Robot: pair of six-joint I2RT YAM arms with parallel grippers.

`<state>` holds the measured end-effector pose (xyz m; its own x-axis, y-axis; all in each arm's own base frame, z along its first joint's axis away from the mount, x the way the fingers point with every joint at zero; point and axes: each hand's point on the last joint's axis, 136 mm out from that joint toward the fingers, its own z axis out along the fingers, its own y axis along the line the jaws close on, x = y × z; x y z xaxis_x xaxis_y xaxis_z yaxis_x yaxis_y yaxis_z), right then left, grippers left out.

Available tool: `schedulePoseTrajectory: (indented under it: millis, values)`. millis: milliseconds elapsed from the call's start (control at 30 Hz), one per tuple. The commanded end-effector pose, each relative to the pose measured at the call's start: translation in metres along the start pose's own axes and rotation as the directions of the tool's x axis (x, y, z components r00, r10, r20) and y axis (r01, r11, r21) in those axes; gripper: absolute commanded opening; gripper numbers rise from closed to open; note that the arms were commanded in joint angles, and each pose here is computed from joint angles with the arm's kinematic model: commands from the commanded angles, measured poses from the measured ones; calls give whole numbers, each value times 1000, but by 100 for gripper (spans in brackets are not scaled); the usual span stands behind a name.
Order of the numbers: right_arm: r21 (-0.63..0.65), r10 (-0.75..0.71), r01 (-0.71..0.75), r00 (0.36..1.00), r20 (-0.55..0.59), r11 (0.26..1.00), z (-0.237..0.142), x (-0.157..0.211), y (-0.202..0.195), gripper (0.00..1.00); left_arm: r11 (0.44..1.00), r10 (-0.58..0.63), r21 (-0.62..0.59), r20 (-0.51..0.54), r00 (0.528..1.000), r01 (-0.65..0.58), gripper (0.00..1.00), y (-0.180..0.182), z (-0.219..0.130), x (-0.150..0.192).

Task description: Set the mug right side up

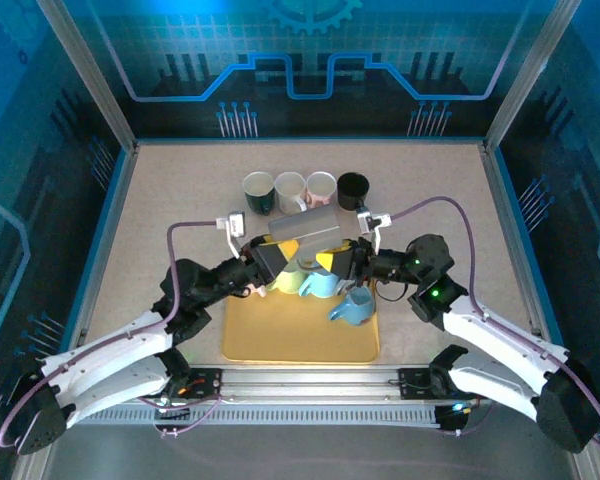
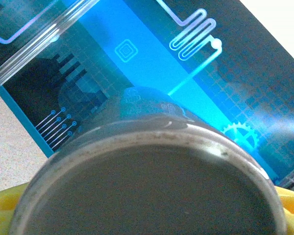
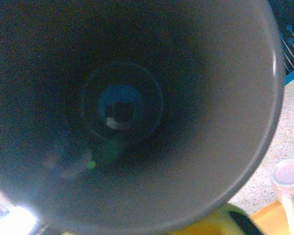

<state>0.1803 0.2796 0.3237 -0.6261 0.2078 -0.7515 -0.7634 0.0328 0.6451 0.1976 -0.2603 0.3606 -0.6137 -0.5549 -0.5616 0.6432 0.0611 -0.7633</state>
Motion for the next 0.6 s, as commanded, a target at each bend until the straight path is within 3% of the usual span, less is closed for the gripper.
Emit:
schedulePoseTrajectory:
  millis: [0,167,367,433,567]
  values:
    - [-42,-32,34,998,56,999,-3,-17,23,2,996,51,76,11,999,-51,68,-25,-6,-8]
    - [45,-59,57,998,37,997,-13,-14,22,0,998,53,-24,-25,998,-54,99,-10,-21,1]
    - [286,-115,131,991,-73,949,-35,0,-2,0,939,150,-300,-81,985,-167,99,23,-58,2]
    - [365,-143,174,983,-112,915,-45,-2,-6,0,897,192,-382,-118,974,-222,99,29,-70,-1]
    - [489,-193,260,964,-184,833,-62,-11,-11,0,786,259,-493,-285,923,-373,99,39,-86,-1]
